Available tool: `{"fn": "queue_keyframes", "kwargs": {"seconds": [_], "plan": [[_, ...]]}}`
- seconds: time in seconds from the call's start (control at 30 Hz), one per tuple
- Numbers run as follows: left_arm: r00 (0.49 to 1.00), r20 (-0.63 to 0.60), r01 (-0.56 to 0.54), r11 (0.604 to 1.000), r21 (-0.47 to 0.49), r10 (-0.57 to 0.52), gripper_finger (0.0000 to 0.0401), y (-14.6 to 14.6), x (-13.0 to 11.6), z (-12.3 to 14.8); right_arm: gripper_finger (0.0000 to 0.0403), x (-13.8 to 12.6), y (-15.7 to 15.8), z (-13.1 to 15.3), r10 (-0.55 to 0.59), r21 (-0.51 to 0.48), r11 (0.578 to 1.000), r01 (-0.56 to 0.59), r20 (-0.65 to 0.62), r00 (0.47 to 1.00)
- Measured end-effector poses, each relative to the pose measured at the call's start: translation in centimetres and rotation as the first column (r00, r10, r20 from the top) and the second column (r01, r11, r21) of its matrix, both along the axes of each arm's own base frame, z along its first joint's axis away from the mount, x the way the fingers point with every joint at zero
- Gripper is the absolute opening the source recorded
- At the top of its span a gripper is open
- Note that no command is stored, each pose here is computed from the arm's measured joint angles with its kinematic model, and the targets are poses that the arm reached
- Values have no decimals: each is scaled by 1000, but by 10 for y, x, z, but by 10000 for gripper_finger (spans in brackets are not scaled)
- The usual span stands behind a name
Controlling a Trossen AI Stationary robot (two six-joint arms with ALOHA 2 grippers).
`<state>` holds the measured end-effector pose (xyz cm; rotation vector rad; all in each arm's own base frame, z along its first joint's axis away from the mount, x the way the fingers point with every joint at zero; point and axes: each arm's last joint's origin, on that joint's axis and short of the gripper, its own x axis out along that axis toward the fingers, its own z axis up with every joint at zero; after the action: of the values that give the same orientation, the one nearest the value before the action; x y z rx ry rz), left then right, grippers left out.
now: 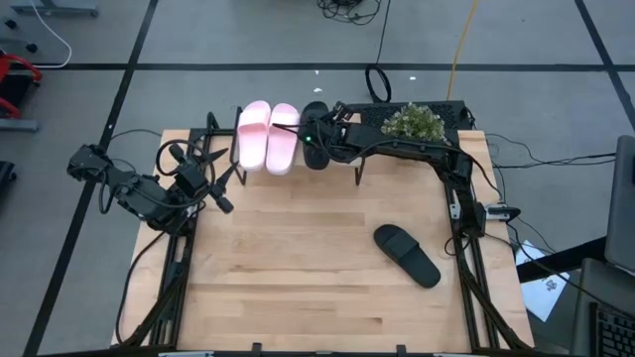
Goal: Pick and place slides into the shelf
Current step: Put the left black slide on the shelf
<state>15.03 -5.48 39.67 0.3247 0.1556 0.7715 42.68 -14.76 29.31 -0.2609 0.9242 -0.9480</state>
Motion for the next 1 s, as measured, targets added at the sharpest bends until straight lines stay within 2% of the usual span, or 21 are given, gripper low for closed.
{"fn": "queue_keyframes", "kwargs": {"seconds": [0.5,1.0], "plan": [[1000,-6,0,1000,6,0,175,0,0,0,101,0,0,0,-1,-1,1000,1,7,1000],[1000,-5,0,1000,6,0,175,0,0,0,109,-5,-6,-1,-22,-39,999,19,-73,997]]}}
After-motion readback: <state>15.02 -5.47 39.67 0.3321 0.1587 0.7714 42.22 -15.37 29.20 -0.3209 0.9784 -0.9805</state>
